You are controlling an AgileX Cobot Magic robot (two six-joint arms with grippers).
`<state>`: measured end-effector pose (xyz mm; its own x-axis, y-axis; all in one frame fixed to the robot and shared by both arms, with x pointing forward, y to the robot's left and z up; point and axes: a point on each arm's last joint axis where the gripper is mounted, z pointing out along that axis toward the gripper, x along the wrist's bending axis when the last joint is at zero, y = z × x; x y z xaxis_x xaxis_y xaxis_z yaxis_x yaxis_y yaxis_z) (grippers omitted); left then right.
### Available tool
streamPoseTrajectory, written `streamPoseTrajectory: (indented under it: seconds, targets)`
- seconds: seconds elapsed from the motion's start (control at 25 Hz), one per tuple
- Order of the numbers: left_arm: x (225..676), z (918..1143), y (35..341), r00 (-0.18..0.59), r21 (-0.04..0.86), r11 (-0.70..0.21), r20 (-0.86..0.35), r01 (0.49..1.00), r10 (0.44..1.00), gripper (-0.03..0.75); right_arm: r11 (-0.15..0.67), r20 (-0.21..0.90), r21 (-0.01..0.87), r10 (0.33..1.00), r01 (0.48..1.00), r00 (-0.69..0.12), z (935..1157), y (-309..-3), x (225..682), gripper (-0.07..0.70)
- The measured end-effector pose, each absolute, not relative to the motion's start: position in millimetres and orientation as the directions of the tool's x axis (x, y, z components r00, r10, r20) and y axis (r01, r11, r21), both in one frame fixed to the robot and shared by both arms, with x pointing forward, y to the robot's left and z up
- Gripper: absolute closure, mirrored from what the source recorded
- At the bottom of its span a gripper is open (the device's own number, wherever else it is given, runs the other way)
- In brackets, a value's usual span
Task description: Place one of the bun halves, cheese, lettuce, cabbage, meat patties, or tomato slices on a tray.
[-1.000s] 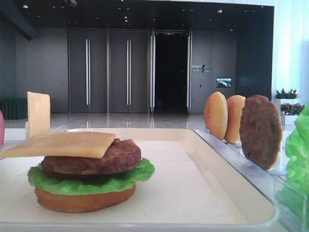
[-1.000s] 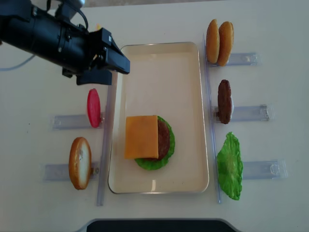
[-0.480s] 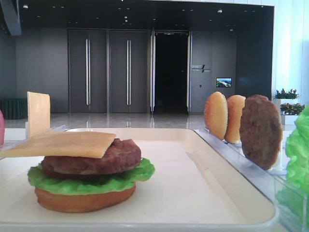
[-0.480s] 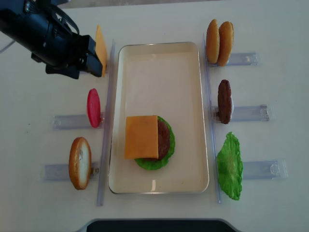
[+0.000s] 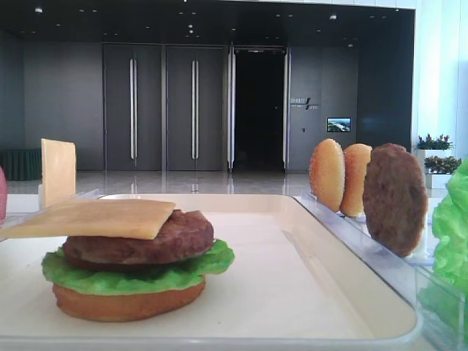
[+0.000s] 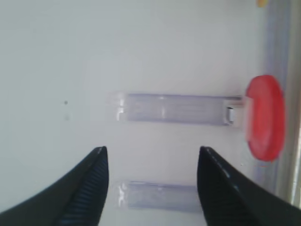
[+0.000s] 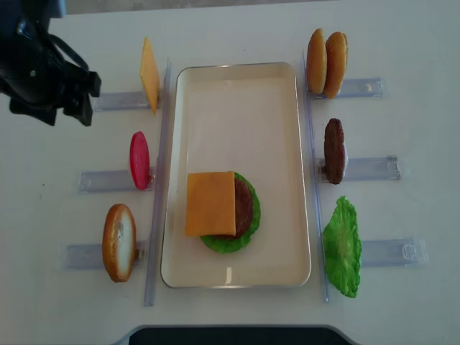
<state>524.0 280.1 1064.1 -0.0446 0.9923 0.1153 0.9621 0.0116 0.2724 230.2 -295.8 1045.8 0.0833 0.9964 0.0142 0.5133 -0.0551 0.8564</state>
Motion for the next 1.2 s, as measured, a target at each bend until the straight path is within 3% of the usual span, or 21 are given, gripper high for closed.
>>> streamPoseTrajectory:
  seconds: [0.24, 0.36, 0.84, 1.0, 1.2]
  targets:
    - [520.5, 1064.7, 337.2, -0.187, 0.235, 0.151, 0.138, 0.960, 0.973, 0.330, -0.055, 0.014, 0.856, 0.996, 0.513, 0.083, 1045.8, -295.8, 230.2, 0.097]
    - [518.6, 1064.1, 351.1, -0.233, 0.235, 0.206, 0.092, 0.950, 0.968, 0.361, -0.055, 0.014, 0.856, 0.996, 0.513, 0.083, 1045.8, -295.8, 230.2, 0.097]
    - [515.0, 1067.8, 349.9, -0.196, 0.233, 0.179, 0.050, 0.956, 0.979, 0.377, -0.055, 0.014, 0.856, 0.996, 0.513, 0.083, 1045.8, -295.8, 230.2, 0.097]
    - [498.5, 1090.2, 347.5, -0.182, 0.297, 0.159, 0.054, 0.942, 0.982, 0.377, -0.055, 0.014, 0.856, 0.996, 0.513, 0.083, 1045.8, -295.8, 230.2, 0.097]
    - [459.6, 1129.4, 339.9, -0.156, 0.439, 0.120, 0.047, 0.890, 0.987, 0.369, -0.055, 0.014, 0.856, 0.996, 0.513, 0.083, 1045.8, -295.8, 230.2, 0.097]
